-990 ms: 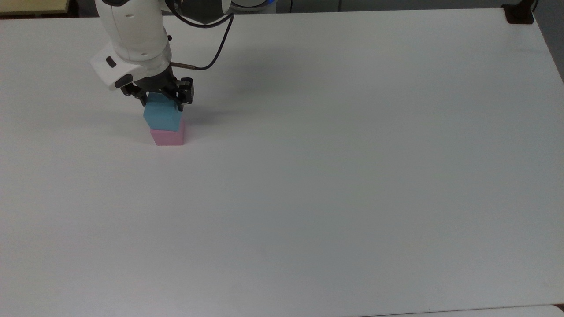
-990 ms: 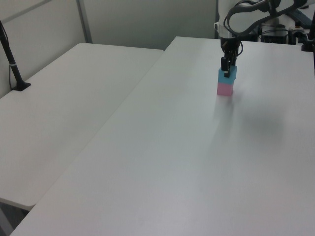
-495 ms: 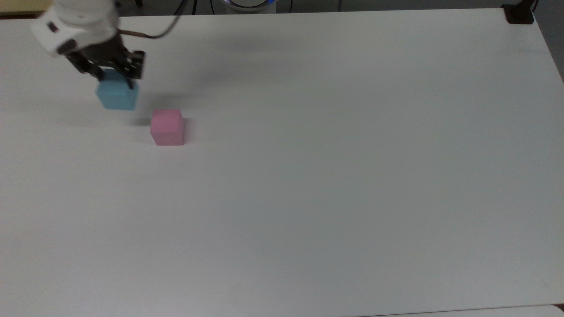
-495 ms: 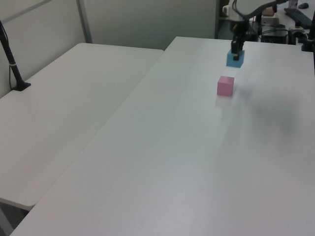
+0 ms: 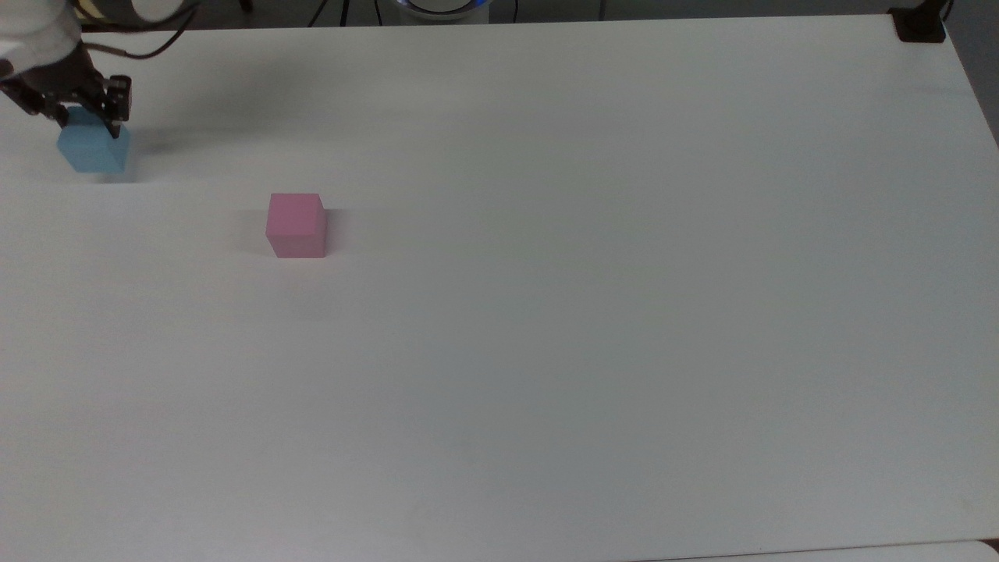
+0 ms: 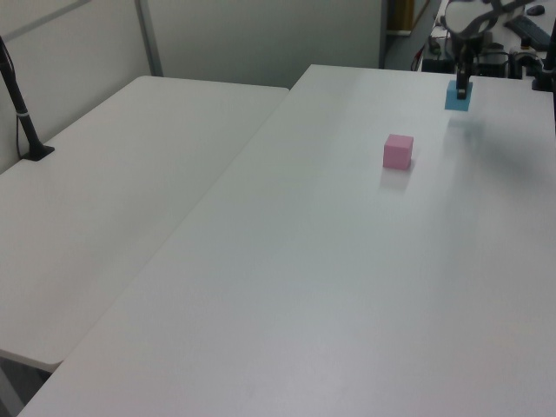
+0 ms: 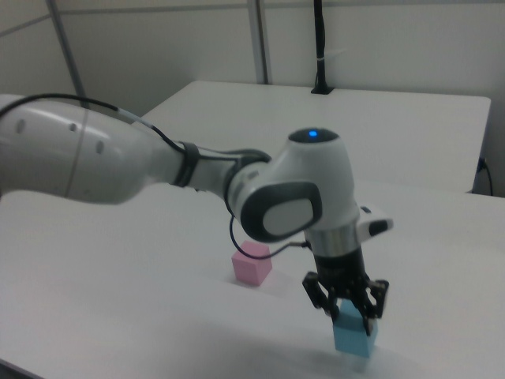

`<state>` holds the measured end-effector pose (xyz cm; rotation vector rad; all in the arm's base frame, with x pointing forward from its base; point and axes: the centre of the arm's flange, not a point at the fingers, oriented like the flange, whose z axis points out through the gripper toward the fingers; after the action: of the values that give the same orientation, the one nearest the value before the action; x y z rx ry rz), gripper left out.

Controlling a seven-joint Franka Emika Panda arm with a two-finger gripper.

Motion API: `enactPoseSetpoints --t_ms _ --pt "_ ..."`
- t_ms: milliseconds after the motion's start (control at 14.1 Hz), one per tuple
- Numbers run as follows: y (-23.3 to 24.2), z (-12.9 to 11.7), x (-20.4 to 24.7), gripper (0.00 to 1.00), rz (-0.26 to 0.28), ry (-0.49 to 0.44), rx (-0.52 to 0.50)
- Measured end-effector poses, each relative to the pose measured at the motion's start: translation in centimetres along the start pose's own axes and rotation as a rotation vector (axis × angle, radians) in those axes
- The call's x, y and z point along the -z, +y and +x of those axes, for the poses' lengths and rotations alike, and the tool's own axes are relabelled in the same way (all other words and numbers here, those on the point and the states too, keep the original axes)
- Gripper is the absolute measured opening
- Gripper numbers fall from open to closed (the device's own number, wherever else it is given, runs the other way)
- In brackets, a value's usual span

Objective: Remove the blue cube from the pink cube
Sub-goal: 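Lower the blue cube onto the table and open the gripper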

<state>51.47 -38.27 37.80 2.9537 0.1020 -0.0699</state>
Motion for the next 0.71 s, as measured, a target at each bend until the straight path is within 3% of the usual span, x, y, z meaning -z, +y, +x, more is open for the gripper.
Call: enactPoseSetpoints --t_ms 141,212,353,424,495,707 --pt "0.2 0.7 -3.9 0.55 -0.010 -0.008 0.021" --pt "0.4 0.9 -3.8 0.57 -0.012 -0.002 0.044" --pt "0.3 0.9 -4.3 0.77 -0.001 0.002 0.088" --pt "0.2 1.0 -4.5 0.93 0.002 -0.001 0.093" --pt "-0.1 1.3 -4.3 0.99 0.005 0.005 0.093" --pt "-4.0 3.8 2.4 1.00 0.086 0.043 -0.118"
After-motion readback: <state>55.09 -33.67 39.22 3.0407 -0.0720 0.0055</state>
